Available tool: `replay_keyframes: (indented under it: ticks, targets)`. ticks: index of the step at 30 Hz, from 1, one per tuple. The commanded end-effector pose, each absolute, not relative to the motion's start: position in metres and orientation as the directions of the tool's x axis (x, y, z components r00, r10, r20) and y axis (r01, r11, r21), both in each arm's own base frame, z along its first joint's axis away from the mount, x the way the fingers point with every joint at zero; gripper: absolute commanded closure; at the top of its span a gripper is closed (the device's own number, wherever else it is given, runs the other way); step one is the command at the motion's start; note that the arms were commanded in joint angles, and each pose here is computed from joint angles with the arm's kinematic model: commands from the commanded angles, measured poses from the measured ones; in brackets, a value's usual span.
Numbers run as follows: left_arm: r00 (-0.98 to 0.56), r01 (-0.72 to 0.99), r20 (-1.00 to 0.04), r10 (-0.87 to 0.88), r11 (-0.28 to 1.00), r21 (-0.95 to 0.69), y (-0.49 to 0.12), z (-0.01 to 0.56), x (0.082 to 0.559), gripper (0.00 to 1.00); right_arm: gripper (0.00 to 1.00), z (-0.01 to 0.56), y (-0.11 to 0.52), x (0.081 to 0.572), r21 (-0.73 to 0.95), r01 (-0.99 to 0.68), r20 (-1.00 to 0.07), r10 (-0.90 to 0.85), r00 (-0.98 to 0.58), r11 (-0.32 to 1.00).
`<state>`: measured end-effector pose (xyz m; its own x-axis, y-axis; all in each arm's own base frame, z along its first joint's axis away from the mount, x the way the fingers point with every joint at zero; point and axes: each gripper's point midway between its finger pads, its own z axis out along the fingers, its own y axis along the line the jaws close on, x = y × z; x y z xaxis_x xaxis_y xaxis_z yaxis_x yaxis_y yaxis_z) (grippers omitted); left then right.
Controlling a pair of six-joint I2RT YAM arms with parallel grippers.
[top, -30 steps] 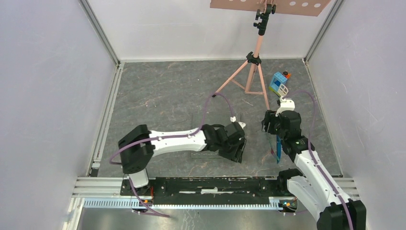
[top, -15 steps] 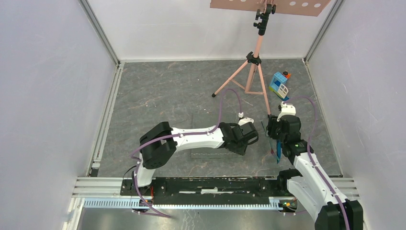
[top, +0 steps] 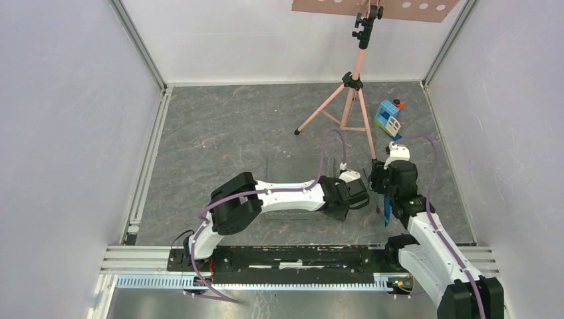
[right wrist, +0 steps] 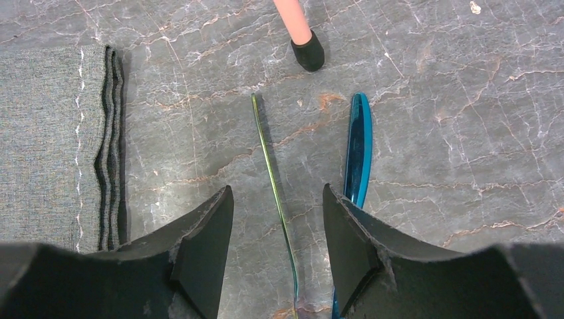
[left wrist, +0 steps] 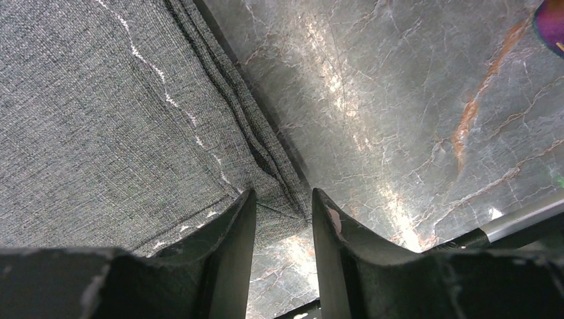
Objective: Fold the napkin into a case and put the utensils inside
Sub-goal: Pick up the top corner of the square folded napkin from the center of the board.
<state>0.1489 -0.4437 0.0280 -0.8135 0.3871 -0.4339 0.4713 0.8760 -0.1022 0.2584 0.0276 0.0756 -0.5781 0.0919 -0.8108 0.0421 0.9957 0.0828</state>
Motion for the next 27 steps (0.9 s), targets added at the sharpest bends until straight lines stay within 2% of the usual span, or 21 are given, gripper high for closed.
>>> replay_keyframes:
  ticks: [1, 8, 11, 17, 27]
  targets:
    - [-0.812, 0.446, -0.453, 0.369, 0.892, -0.074, -0.446, 0.030, 0.151, 0.57, 0.42, 0.083, 0.029, 0.264, 0.088, 0.026, -0.835, 0.088, -0.543, 0.996]
    - [-0.809, 0.449, -0.461, 0.364, 0.890, -0.084, -0.447, 0.037, 0.151, 0.67, 0.42, 0.081, 0.031, 0.264, 0.092, 0.016, -0.833, 0.086, -0.547, 0.996]
    - [-0.811, 0.451, -0.458, 0.364, 0.887, -0.094, -0.447, 0.039, 0.150, 0.62, 0.42, 0.081, 0.032, 0.264, 0.093, 0.013, -0.833, 0.084, -0.546, 0.996]
    - [-0.808, 0.455, -0.461, 0.367, 0.886, -0.093, -0.443, 0.042, 0.146, 0.62, 0.43, 0.080, 0.033, 0.264, 0.098, 0.004, -0.832, 0.084, -0.548, 0.995]
    - [-0.797, 0.458, -0.484, 0.361, 0.884, -0.094, -0.443, 0.054, 0.149, 0.80, 0.43, 0.081, 0.034, 0.264, 0.100, -0.001, -0.832, 0.083, -0.549, 0.995]
